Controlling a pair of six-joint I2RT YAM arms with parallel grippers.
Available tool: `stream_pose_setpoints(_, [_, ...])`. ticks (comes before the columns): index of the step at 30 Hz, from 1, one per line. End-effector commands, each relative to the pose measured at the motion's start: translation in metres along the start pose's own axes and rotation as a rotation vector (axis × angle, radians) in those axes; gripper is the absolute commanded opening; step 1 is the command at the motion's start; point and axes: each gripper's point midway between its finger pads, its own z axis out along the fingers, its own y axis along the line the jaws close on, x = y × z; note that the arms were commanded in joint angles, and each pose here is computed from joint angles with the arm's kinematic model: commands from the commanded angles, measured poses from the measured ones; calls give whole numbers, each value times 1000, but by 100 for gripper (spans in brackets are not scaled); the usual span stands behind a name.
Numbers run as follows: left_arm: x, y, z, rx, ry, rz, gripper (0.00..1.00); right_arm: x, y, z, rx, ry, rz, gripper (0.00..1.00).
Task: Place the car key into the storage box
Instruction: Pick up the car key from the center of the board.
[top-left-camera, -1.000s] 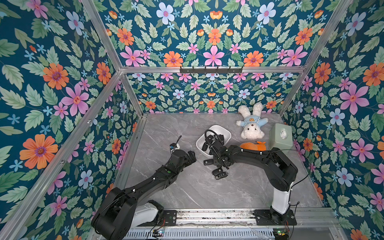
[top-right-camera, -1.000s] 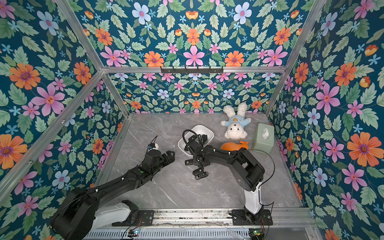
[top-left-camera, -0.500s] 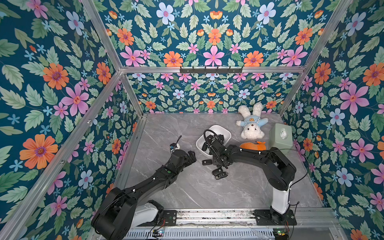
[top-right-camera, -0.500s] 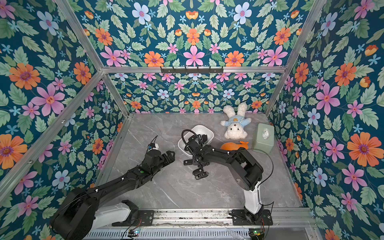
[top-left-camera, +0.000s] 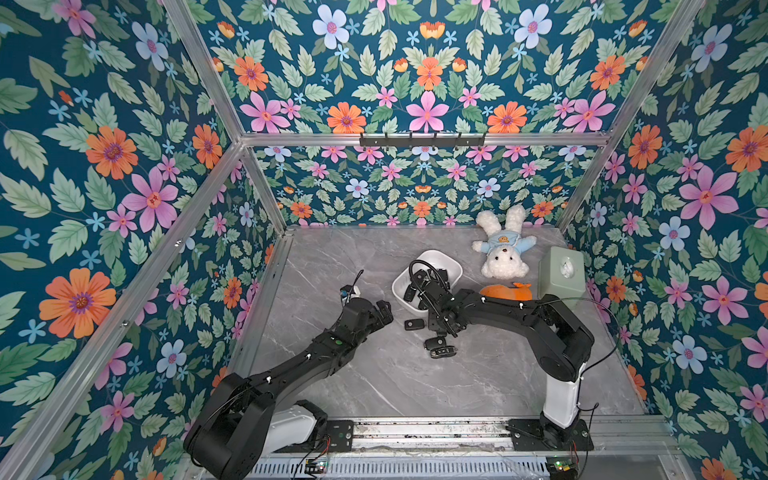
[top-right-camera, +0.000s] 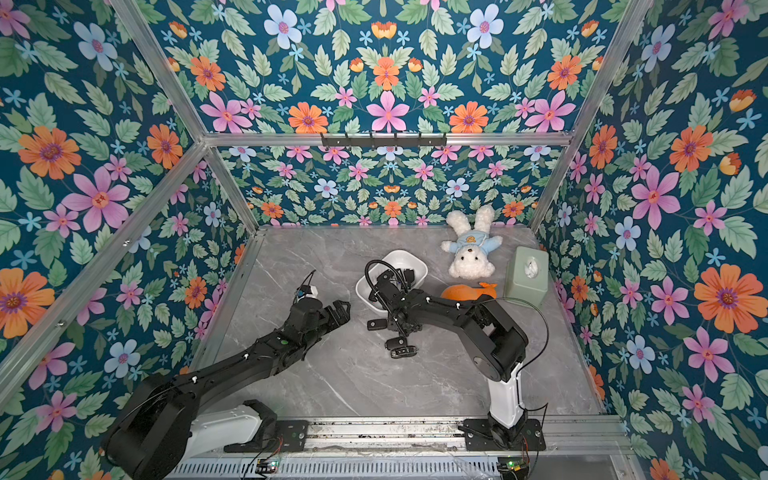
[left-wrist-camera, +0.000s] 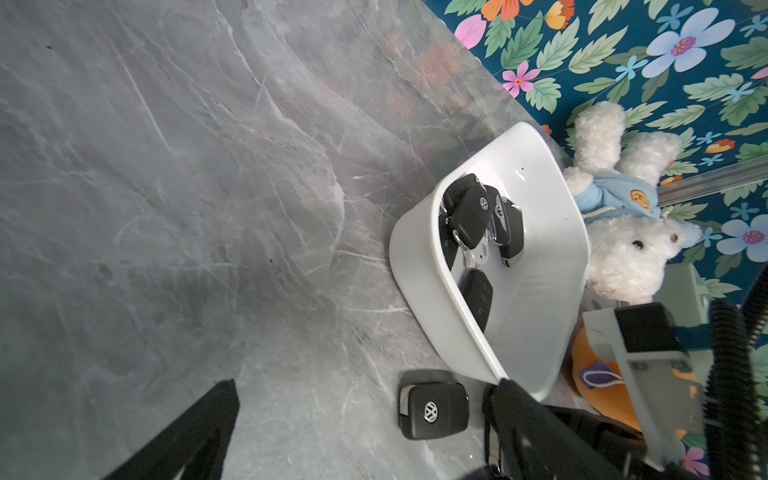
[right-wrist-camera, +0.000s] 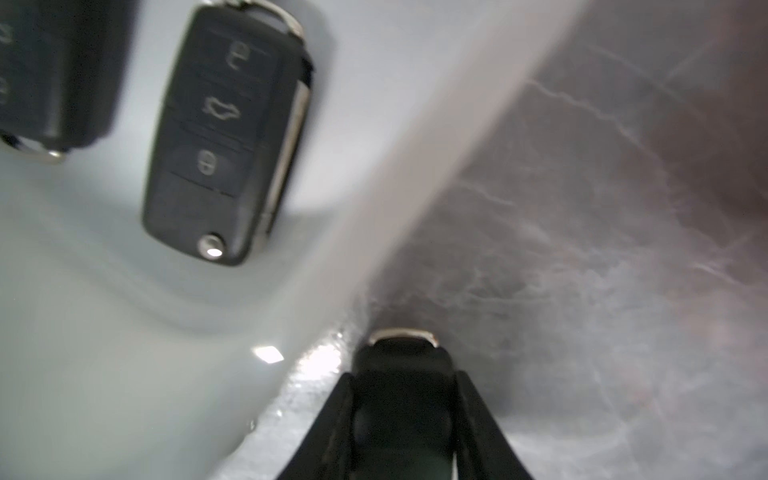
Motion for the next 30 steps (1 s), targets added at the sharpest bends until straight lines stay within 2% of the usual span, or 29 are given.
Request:
stream_pose_setpoints(1, [-5,-6,0,17,-12,-9,100,-5,-4,-8,9,-31,18,33])
stream_pose_setpoints(7, [-10,-13,3,30,-14,-4,100,-23,-10,-25,-10,-113,83,31])
stream_pose_setpoints(18, [-7,-21,18,53,21,5,100,-49,-46,-52,-27,-209,205,31])
stream_pose_setpoints(24, [-3,-24,26,68,47,8,100,-75,-58,-61,-7,-259,218,31])
stream_pose_setpoints(30, [-1,-20,29,64,63,18,100,-111,-50,-75,-12,-329,184,31])
